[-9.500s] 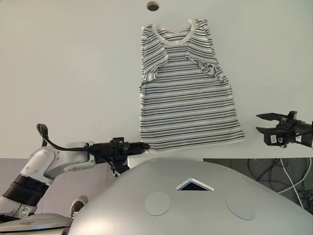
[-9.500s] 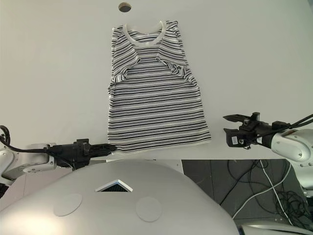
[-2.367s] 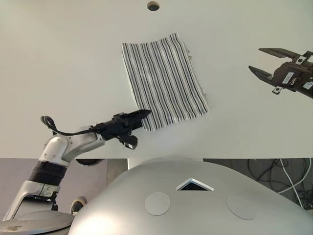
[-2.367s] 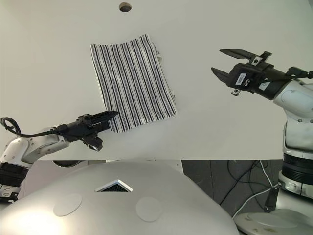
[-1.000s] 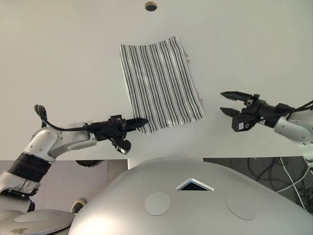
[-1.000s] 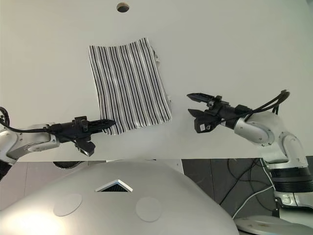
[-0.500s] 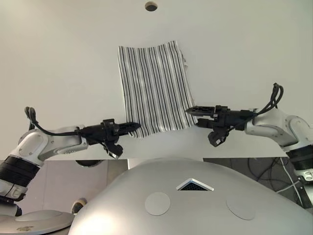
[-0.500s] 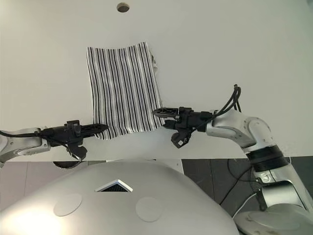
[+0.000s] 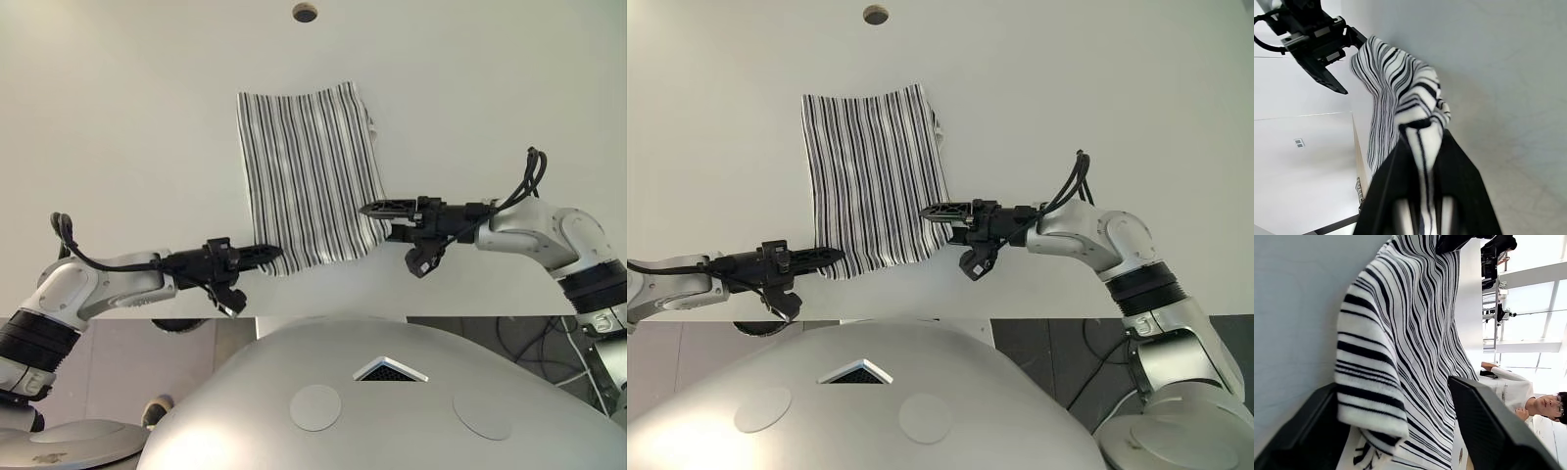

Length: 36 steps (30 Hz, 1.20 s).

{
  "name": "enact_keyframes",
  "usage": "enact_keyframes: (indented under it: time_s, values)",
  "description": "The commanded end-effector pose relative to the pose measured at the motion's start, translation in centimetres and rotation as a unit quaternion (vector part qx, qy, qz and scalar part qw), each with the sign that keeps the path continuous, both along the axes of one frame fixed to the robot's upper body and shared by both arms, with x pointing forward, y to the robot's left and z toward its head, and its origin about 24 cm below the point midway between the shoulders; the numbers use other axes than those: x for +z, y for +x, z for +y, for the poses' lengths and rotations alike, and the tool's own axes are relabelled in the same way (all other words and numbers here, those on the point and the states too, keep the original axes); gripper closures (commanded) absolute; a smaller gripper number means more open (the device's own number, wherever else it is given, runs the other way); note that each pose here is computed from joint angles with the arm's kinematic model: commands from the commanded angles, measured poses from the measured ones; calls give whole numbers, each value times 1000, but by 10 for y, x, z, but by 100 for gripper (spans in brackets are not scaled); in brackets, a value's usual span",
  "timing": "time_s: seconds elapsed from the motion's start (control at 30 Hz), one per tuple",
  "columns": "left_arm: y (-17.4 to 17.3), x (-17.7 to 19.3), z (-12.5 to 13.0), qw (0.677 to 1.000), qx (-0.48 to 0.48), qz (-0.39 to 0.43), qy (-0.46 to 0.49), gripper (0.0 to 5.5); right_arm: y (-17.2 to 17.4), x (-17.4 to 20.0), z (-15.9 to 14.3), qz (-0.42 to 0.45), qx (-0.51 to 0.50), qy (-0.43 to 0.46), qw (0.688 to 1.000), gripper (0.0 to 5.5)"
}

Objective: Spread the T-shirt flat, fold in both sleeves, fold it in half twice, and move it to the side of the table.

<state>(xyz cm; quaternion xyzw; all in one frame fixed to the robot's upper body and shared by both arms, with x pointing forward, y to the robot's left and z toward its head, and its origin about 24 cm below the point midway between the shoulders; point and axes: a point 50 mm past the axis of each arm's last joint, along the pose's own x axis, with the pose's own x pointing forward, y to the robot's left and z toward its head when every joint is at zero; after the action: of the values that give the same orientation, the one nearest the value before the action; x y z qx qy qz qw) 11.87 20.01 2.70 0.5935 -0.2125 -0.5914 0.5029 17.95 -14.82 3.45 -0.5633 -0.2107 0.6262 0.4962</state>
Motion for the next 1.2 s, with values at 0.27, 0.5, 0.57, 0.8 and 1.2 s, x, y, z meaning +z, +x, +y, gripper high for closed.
enact_keyframes:
  time_s: [0.27, 0.5, 0.57, 0.8, 1.2]
  values:
    - [-18, -24, 7, 997, -3, 42, 67, 534, -17, -27, -5, 62, 6, -85, 994, 418]
    - [-12, -18, 4, 998, 1, 28, 53, 534, -9, -16, -13, 76, -32, -80, 993, 527]
    - [-2, -9, 1, 999, 23, 21, 27, 534, -9, -4, -17, 104, -65, -58, 991, 528]
    - [-14, 54, -29, 964, 80, 210, -140, 534, -27, 62, -33, 191, -141, 4, 971, 528]
    - [-18, 79, -19, 919, 132, 333, -163, 534, -59, 94, -35, 223, -164, 13, 961, 528]
